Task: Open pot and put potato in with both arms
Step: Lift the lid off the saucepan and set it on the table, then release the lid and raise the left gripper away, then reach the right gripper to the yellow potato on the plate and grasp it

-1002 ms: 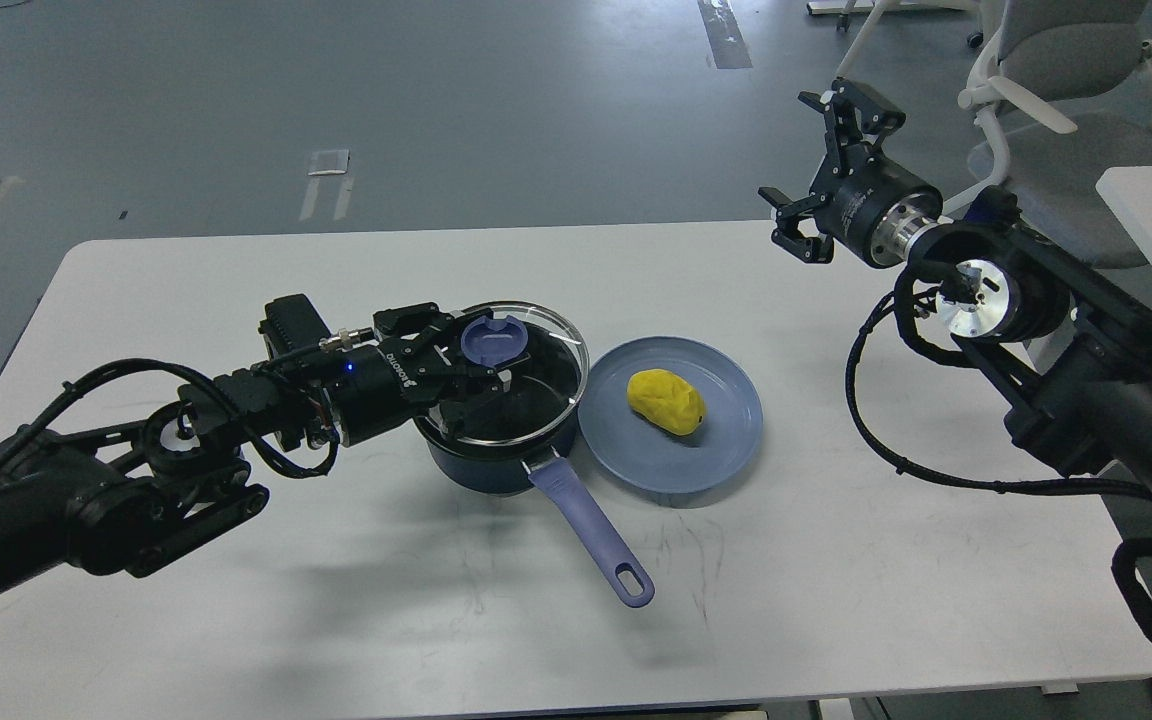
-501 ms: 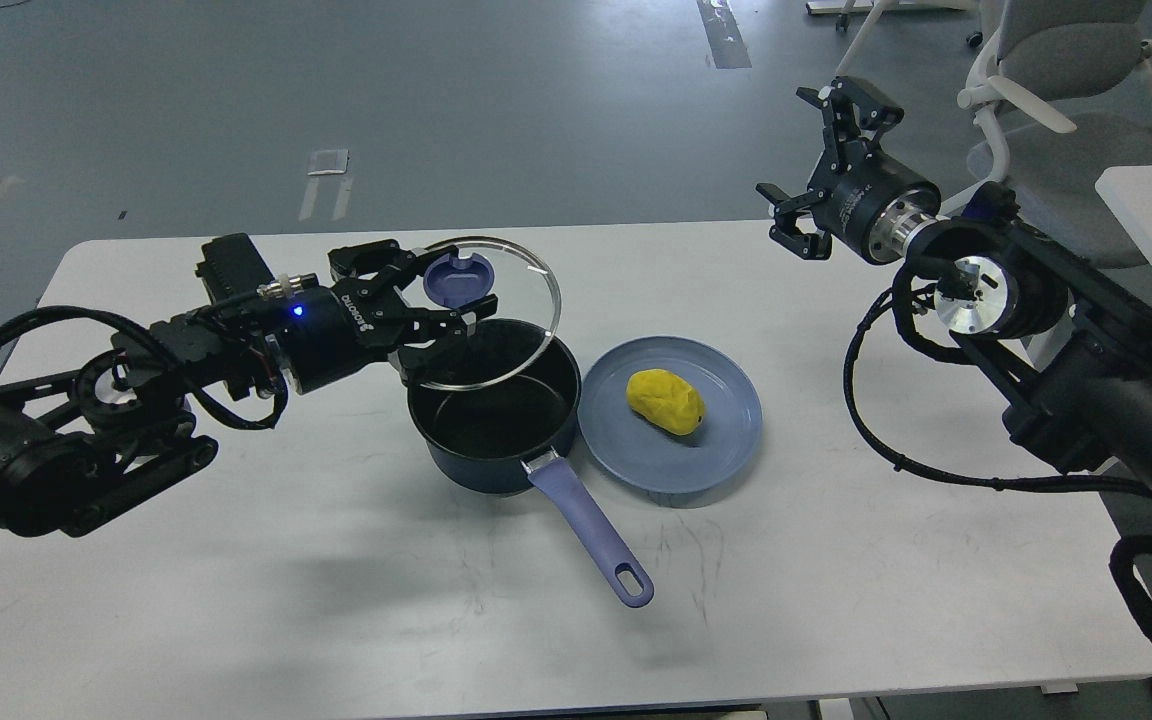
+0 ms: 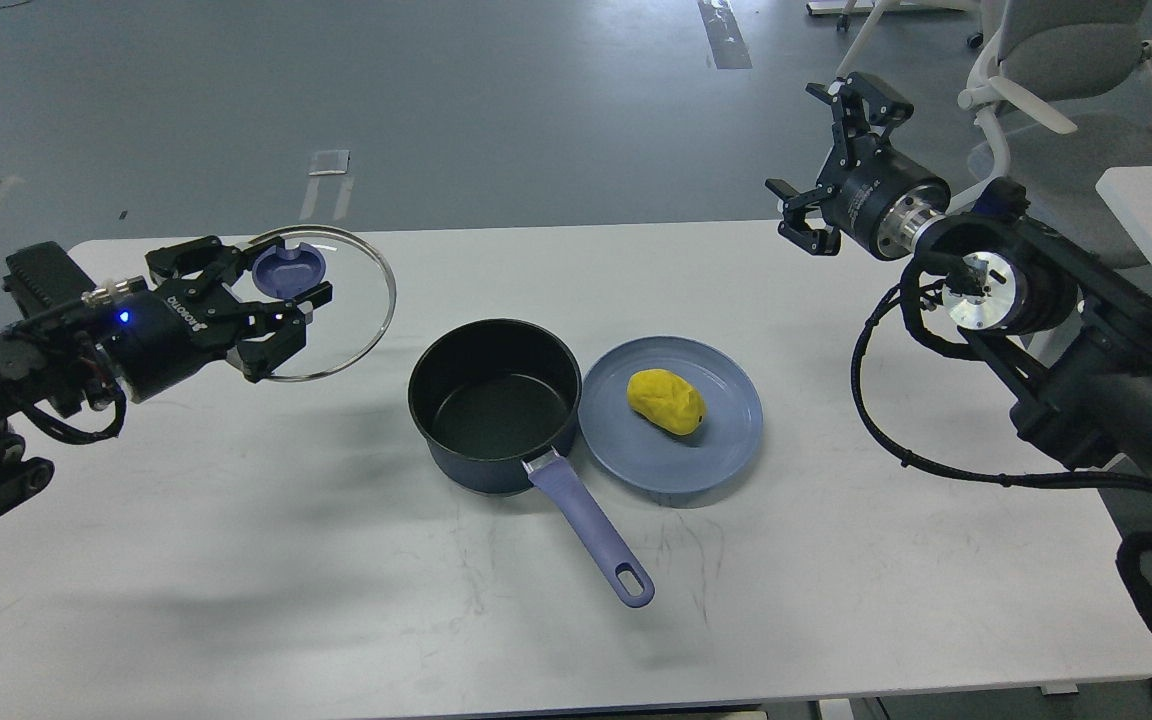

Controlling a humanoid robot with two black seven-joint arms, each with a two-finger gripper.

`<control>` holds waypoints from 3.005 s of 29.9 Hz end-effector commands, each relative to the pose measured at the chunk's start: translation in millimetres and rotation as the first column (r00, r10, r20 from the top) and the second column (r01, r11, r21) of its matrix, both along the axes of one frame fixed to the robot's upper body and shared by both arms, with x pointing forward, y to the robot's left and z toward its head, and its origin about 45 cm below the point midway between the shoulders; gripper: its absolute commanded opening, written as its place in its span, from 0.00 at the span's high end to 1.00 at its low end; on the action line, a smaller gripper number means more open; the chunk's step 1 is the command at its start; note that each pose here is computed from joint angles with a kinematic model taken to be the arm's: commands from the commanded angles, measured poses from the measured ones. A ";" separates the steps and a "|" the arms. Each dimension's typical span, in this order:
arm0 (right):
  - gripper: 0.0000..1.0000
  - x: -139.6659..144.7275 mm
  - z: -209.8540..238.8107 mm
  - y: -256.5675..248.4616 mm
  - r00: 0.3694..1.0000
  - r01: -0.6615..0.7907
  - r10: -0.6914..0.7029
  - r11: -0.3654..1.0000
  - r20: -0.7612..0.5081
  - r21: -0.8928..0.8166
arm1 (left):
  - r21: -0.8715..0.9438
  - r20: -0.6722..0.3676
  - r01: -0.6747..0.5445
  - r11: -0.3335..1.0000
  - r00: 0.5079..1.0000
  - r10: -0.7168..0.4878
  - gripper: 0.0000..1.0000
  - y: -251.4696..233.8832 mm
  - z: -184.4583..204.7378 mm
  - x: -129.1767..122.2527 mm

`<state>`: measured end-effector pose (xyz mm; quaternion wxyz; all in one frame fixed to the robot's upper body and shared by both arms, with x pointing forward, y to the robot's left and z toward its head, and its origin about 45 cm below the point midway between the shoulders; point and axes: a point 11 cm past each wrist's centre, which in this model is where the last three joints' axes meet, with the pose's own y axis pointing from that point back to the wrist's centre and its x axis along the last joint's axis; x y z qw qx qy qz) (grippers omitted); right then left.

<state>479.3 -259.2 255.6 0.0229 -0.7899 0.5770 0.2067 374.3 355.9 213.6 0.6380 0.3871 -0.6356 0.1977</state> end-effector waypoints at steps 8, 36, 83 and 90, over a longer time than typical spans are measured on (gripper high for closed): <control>0.00 -3.1 -8.3 0.9 1.000 -0.011 0.010 1.000 -0.018 -0.023 | 0.070 -0.132 -0.137 0.988 0.981 0.146 1.00 44.4 -67.8 -28.9; 0.00 -6.0 -15.1 -3.4 0.999 -0.009 0.008 0.999 -0.032 -0.045 | 0.038 -0.217 -0.186 0.982 0.957 0.190 0.41 30.5 -115.5 -44.6; 0.00 -6.0 22.1 30.7 0.929 -0.126 0.274 0.865 0.249 -0.485 | -0.720 -0.630 -0.686 -0.101 0.708 -0.318 0.01 -67.5 103.7 105.8; 0.00 -33.7 -0.8 40.9 0.671 -0.142 0.726 0.321 0.147 -0.936 | -0.630 -0.670 -0.763 -0.147 0.629 -0.394 0.01 -73.4 90.2 100.2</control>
